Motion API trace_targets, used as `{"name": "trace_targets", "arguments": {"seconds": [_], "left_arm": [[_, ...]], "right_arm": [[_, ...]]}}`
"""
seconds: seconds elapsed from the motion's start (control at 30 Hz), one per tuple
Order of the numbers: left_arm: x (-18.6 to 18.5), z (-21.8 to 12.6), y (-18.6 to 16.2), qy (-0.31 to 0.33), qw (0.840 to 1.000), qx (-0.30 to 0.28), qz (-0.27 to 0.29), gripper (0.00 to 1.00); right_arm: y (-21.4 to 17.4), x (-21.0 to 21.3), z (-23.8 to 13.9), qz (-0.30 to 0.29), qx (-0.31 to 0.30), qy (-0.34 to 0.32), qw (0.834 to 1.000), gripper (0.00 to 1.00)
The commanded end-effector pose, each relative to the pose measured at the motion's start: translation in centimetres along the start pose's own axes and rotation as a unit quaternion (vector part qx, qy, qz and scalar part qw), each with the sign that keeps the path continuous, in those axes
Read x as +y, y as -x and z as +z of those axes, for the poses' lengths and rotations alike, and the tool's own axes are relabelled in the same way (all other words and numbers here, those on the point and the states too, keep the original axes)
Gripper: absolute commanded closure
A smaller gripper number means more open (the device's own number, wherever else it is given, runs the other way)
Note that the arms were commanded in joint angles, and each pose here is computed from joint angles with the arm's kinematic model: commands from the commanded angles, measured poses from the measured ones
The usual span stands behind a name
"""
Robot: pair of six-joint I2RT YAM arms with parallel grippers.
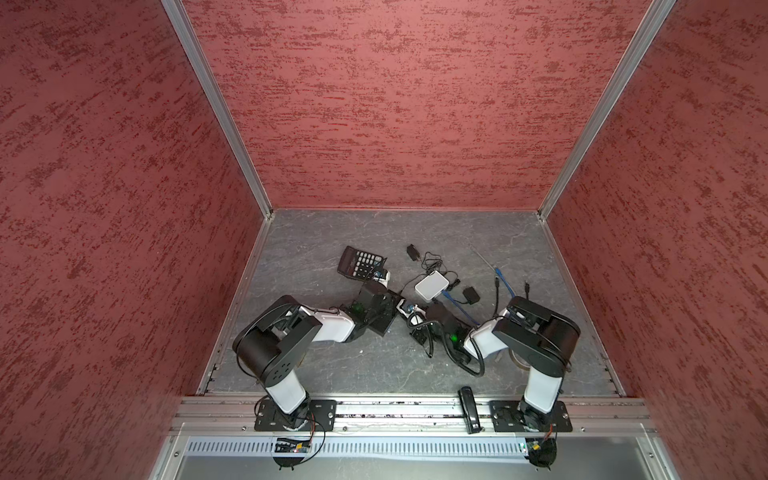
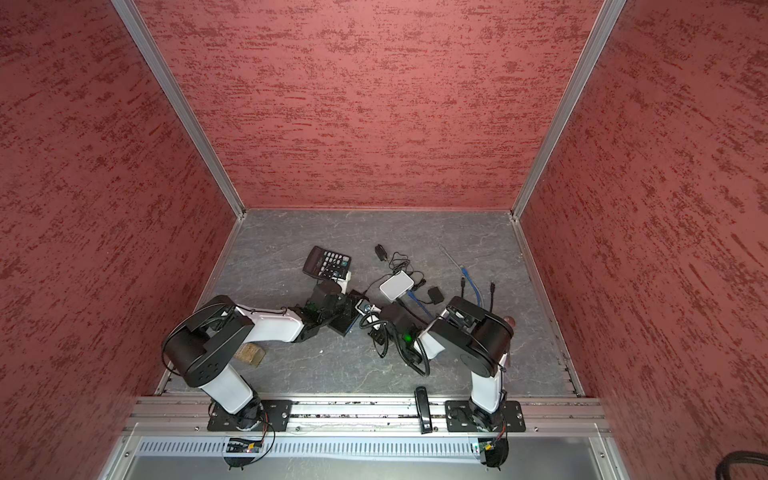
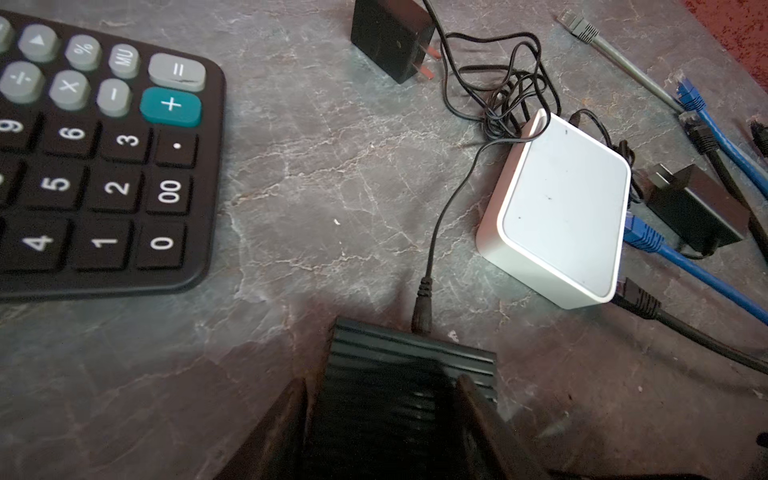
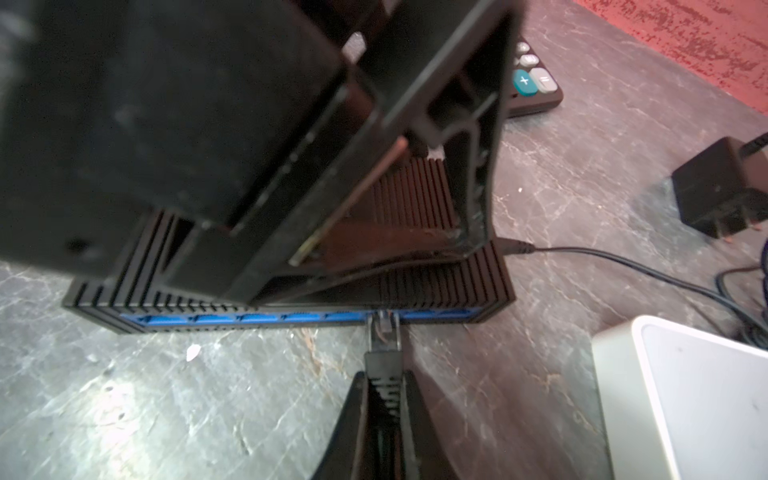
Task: Insert the plug into the switch port
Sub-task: 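Push the plug into the blue port with right gripper while left holds the box, then open the right gripper and move it toward the cables beside the white router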
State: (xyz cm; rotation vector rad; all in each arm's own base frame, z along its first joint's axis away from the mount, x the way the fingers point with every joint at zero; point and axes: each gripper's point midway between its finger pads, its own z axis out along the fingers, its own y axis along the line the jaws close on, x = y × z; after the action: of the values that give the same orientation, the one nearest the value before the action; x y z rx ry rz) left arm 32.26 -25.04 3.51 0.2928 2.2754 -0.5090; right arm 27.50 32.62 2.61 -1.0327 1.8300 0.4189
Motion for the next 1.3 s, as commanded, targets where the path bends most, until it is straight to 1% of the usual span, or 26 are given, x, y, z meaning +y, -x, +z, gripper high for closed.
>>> {"name": "trace_targets", "arguments": {"seconds": [0.0, 0.13, 0.23, 0.4, 0.67, 0.83, 1.0, 1.13, 1.27], "left_arm": [[-7.9, -2.2, -11.3, -0.187, 0.956, 0.225, -0.004, 0.44], [-6.2, -1.7, -9.9, -0.14, 0.968, 0.207, -0.01, 0.44], [-5.3, -1.6, -8.4, -0.12, 0.975, 0.188, -0.015, 0.43], [-4.2, -1.9, -5.9, -0.106, 0.981, 0.163, -0.022, 0.39], [-2.3, -2.6, -1.4, -0.096, 0.988, 0.117, -0.032, 0.37], [-1.3, -3.4, 1.9, -0.081, 0.993, 0.074, -0.035, 0.37], [-0.9, -4.7, 5.0, -0.074, 0.997, 0.03, -0.023, 0.36], [-0.3, -4.5, 5.5, -0.064, 0.997, 0.033, -0.018, 0.36], [0.0, -4.3, 5.0, -0.062, 0.997, 0.042, -0.019, 0.36]], "right_arm": [[10.7, -0.6, 0.2, -0.003, -0.171, -0.013, 0.985, 1.0], [9.2, -1.4, 0.4, -0.001, -0.142, -0.039, 0.989, 1.0], [8.0, -1.4, 0.1, -0.011, -0.134, -0.044, 0.99, 1.0], [6.0, -1.2, -0.1, -0.02, -0.115, -0.044, 0.992, 1.0], [3.9, -1.1, -0.2, -0.03, -0.085, -0.046, 0.995, 1.0], [3.5, -1.4, -0.1, -0.024, -0.077, -0.054, 0.995, 1.0], [3.3, -1.4, 0.1, -0.026, -0.068, -0.053, 0.996, 1.0], [3.1, -1.3, 0.1, -0.026, -0.069, -0.051, 0.996, 1.0], [3.2, -1.2, 0.0, -0.026, -0.07, -0.048, 0.996, 1.0]]}}
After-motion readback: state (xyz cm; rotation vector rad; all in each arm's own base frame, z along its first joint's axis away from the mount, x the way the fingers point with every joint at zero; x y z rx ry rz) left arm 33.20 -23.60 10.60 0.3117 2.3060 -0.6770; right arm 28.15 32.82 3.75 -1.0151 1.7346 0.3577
